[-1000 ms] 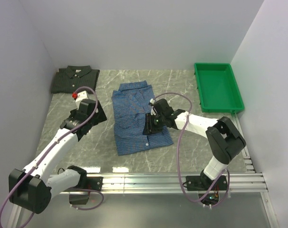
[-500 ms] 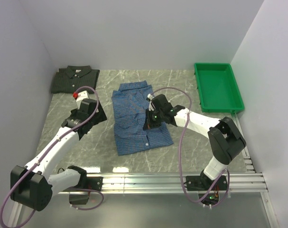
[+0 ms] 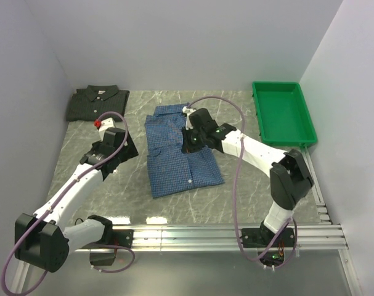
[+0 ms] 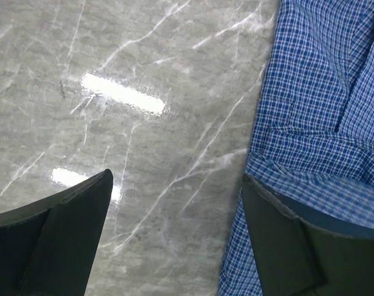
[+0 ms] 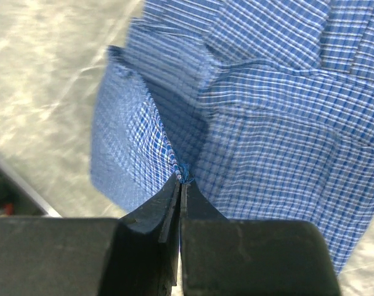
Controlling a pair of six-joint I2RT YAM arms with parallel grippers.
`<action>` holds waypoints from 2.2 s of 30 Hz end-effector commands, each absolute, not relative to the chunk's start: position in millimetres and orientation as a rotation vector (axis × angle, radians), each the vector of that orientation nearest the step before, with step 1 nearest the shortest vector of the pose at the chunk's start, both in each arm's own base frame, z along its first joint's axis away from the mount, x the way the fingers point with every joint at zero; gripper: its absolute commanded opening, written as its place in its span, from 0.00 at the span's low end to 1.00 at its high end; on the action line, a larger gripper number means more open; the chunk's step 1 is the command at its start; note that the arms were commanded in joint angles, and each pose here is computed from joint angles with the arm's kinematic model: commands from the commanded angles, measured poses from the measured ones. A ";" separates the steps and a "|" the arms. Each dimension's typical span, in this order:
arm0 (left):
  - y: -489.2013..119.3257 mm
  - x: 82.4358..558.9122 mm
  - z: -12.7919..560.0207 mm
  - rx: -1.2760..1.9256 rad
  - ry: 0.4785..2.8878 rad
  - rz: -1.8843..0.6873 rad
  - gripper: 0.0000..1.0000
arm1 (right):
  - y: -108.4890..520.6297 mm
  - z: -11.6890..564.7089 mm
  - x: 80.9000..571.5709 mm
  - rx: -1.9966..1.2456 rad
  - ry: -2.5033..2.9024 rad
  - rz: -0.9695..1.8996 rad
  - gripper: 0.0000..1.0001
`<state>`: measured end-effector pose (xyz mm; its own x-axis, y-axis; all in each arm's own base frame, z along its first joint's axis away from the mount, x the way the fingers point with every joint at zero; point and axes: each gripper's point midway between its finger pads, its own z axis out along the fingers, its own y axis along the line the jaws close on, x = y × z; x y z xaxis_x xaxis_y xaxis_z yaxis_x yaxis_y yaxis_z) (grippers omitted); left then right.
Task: Fold and stack the long sleeve shirts
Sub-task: Fold the shirt
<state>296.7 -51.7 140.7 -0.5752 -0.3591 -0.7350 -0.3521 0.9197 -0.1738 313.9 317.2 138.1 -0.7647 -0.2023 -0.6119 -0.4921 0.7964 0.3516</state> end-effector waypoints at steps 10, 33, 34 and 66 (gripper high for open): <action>-73.3 301.4 145.1 -0.533 2.255 -0.157 0.81 | 313.0 84.4 357.0 -0.486 2.487 0.475 0.07; -259.6 343.4 127.0 -0.415 2.384 -0.920 0.43 | 292.4 114.4 366.8 -0.118 2.401 1.040 0.44; -265.3 349.2 123.8 -0.414 2.390 -0.926 0.39 | 295.2 116.8 370.5 -0.123 2.371 1.091 0.44; -211.4 367.1 120.3 -0.597 2.337 -0.651 0.34 | 328.3 158.6 340.5 -0.128 2.236 1.378 0.42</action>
<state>377.2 -226.7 150.5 -0.6894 -0.5494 -0.4722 -0.1813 0.7619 -0.6218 356.7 303.4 151.2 -0.8470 0.2068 -0.4898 -0.3102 0.5559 0.7712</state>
